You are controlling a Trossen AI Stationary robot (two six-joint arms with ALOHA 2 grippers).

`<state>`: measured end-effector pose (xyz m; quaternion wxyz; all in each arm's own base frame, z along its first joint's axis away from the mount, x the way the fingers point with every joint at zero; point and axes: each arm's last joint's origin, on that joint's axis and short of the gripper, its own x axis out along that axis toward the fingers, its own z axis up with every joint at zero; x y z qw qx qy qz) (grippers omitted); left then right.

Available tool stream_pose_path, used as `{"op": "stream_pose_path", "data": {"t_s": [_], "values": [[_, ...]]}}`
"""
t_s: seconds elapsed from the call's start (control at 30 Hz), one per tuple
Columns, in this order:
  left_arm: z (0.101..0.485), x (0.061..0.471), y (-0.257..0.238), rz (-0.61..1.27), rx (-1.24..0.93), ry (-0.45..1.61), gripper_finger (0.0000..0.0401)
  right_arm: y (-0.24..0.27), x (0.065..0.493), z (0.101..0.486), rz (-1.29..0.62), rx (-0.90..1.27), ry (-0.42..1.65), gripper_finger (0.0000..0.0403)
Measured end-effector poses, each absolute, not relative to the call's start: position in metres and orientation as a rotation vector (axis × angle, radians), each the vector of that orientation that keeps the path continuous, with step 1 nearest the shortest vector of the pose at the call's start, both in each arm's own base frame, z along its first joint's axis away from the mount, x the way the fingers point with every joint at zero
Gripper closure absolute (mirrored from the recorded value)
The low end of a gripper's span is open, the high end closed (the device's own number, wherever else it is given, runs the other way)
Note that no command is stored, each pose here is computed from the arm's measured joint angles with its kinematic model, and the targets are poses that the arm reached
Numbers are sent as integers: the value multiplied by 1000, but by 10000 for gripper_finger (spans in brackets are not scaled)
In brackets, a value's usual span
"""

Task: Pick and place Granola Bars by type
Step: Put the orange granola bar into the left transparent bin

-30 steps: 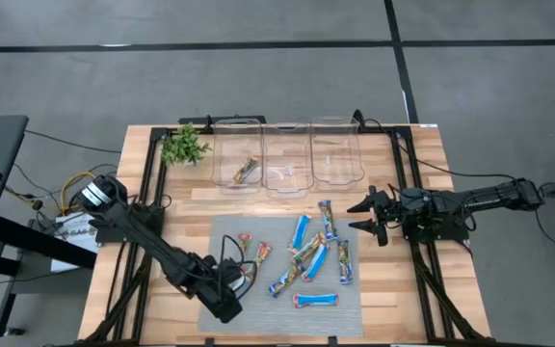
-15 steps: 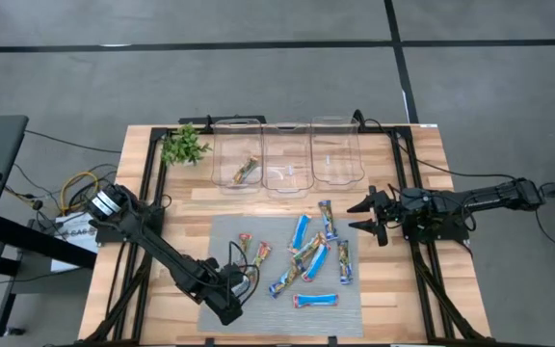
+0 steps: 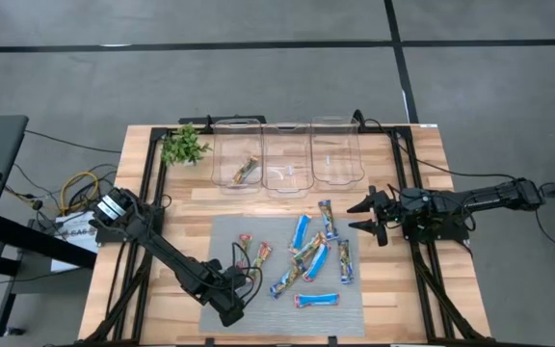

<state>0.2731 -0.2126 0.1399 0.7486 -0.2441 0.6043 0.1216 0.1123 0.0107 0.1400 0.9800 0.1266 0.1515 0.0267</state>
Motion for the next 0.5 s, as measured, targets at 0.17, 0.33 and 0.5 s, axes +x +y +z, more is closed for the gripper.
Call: {"op": "stream_pose_path", "data": {"t_s": [0.17, 0.33, 0.5], "values": [[139, 273, -213, 265, -531, 1321, 328, 11, 112, 140, 54, 255, 305, 178], [139, 274, -213, 247, -522, 1316, 366, 11, 112, 140, 54, 255, 305, 178], [142, 275, -214, 221, -539, 1294, 370, 11, 112, 140, 54, 255, 305, 178]]}}
